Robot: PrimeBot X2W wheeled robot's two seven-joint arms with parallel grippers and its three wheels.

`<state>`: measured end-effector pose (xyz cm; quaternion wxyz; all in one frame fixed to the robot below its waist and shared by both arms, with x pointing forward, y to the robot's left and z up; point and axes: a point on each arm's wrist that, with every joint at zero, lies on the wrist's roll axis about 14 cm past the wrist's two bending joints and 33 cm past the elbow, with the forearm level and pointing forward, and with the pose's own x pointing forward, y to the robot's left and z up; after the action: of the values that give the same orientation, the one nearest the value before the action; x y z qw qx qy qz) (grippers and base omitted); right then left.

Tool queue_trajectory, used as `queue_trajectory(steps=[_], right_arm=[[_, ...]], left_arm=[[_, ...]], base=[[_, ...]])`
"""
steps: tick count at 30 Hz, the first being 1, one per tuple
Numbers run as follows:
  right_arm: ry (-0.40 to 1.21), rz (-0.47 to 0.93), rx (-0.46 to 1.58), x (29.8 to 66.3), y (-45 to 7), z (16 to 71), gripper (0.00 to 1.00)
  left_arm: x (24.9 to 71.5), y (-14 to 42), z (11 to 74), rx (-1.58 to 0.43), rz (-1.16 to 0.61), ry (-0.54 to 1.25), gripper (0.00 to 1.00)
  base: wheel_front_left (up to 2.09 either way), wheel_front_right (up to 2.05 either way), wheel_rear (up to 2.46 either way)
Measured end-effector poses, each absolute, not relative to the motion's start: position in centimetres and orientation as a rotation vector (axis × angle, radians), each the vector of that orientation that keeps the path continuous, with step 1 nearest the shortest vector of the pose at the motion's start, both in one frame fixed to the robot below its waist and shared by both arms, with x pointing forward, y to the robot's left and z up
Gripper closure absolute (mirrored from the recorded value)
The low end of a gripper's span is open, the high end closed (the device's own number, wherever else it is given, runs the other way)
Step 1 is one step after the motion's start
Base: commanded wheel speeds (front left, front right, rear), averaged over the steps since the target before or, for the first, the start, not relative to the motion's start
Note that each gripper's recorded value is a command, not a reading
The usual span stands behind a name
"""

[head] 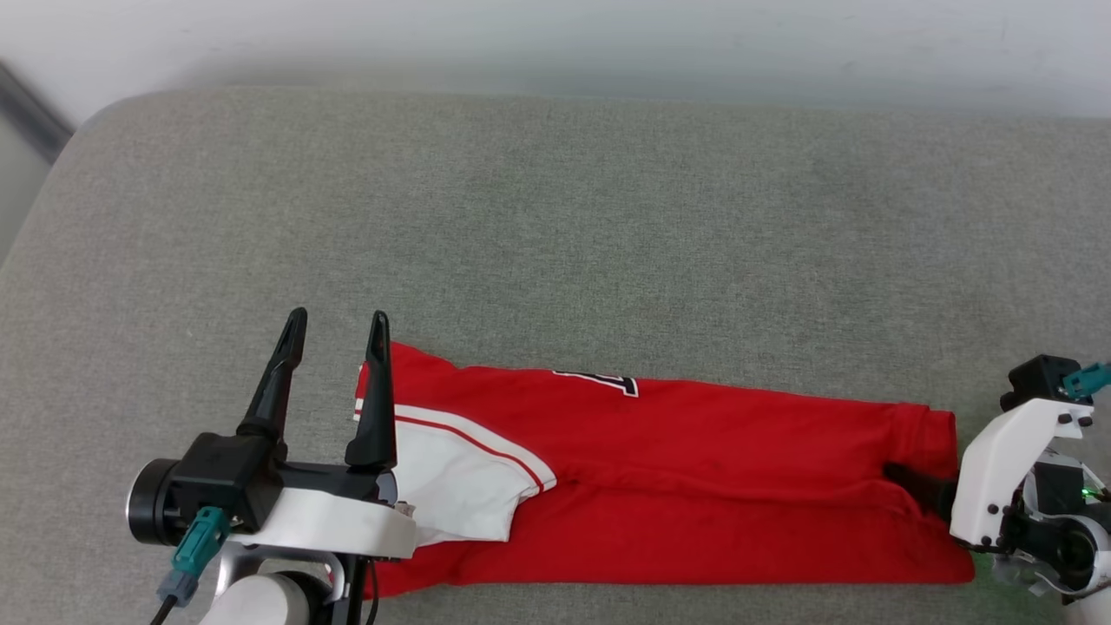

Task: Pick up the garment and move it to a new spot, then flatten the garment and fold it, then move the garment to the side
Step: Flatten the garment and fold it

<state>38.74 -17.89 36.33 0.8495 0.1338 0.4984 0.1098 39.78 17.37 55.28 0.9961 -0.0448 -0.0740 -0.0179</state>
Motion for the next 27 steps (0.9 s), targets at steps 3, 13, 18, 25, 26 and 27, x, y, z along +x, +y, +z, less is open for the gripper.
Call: queue_trajectory(steps=[3, 13, 18, 25, 26, 27], right_arm=[[1.053, 0.243, 0.284, 38.7, -17.5, 36.5, 0.95], [0.946, 0.249, 0.262, 38.8, -18.4, 39.7, 1.0], [0.882, 0.139, 0.27, 38.4, -22.8, 41.6, 1.0], [0.823, -0.096, 0.338, 36.4, -31.1, 43.4, 1.0], [0.822, -0.115, 0.37, 36.1, -31.6, 43.4, 1.0], [0.822, -0.126, 0.406, 35.8, -31.7, 43.4, 1.0]], left_arm=[[39.8, 17.2, 55.2, -0.088, -0.04, -0.146, 0.0], [39.4, 16.2, 56.0, -0.082, -0.07, -0.154, 0.0], [39.3, 15.2, 56.2, -0.086, -0.098, -0.151, 0.0], [39.7, 13.9, 56.3, -0.092, -0.134, -0.148, 0.0], [39.8, 13.9, 56.2, -0.091, -0.135, -0.145, 0.0], [39.8, 13.8, 56.2, -0.091, -0.135, -0.144, 0.0]], base=[[0.0, 0.0, 0.0], [0.0, 0.0, 0.0], [0.0, 0.0, 0.0], [0.0, 0.0, 0.0], [0.0, 0.0, 0.0], [0.0, 0.0, 0.0]])
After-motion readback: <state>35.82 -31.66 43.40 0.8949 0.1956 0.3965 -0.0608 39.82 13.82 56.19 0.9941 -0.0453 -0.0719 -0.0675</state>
